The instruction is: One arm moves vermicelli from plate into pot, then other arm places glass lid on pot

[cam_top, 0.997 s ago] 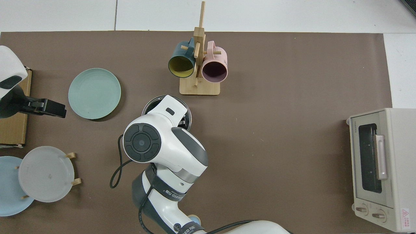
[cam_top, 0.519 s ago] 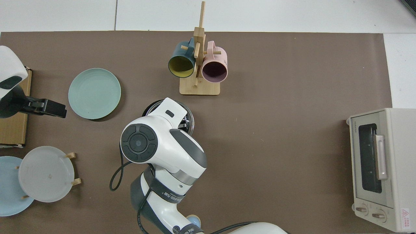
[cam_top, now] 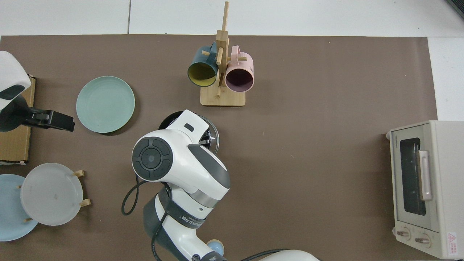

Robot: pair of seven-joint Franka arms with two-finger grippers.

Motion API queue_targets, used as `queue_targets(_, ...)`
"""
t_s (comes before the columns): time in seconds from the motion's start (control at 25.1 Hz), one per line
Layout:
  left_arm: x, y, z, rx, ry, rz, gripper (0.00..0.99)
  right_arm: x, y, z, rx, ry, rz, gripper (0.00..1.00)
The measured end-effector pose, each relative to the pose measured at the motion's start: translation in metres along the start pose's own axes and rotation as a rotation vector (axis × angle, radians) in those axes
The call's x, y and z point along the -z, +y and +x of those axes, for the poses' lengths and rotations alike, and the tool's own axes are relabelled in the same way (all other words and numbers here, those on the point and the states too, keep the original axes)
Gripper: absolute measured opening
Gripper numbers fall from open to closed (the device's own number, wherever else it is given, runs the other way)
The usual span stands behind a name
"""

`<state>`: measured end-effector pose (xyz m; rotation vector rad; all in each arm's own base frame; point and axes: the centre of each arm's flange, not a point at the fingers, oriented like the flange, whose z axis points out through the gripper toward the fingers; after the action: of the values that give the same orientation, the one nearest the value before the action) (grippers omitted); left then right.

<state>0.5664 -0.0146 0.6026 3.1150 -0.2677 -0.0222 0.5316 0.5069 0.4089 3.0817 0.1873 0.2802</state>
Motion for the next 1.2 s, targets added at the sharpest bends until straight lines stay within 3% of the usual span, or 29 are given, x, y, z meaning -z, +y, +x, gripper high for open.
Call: queue_targets(1.2,0.001,0.001,0.000,-0.003,0.002,0.000,0.991,-0.003,-0.024,0.001,0.020,0.012,0.015,0.60)
